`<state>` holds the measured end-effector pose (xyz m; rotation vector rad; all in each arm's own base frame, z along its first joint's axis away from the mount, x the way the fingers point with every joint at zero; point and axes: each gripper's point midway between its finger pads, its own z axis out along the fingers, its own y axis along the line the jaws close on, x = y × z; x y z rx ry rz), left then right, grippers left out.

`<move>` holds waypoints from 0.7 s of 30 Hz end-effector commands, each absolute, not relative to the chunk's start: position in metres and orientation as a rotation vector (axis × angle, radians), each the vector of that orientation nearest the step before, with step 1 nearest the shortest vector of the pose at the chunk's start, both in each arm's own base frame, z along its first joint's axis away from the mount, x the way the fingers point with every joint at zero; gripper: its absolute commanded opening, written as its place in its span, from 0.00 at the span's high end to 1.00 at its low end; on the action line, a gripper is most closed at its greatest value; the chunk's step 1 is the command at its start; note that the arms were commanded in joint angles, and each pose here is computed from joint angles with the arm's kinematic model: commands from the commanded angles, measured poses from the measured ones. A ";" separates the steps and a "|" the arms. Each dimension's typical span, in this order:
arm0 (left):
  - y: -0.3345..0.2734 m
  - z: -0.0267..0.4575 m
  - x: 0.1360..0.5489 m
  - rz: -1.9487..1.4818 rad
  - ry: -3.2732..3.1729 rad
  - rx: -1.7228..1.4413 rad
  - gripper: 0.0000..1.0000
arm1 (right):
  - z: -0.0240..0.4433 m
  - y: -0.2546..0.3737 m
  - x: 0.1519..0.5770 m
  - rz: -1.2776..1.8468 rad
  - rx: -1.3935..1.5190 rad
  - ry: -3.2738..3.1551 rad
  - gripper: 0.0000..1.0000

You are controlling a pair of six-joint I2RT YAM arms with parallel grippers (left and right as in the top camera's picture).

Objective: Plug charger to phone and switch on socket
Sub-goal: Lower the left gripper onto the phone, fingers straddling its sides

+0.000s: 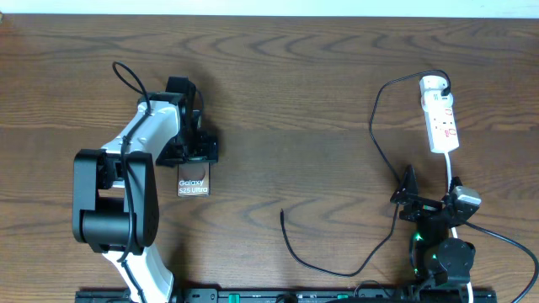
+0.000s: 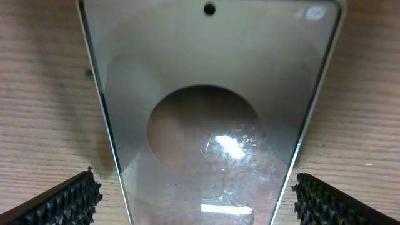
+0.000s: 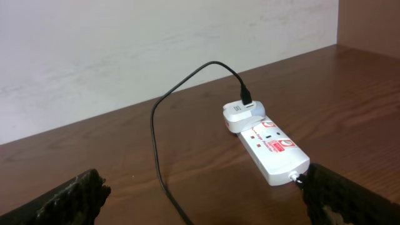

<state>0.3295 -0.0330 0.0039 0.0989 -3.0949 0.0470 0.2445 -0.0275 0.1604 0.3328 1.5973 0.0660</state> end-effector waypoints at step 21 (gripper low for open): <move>-0.031 -0.008 0.319 0.012 -3.073 0.073 0.02 | 0.160 -0.026 0.244 0.061 0.318 1.599 0.01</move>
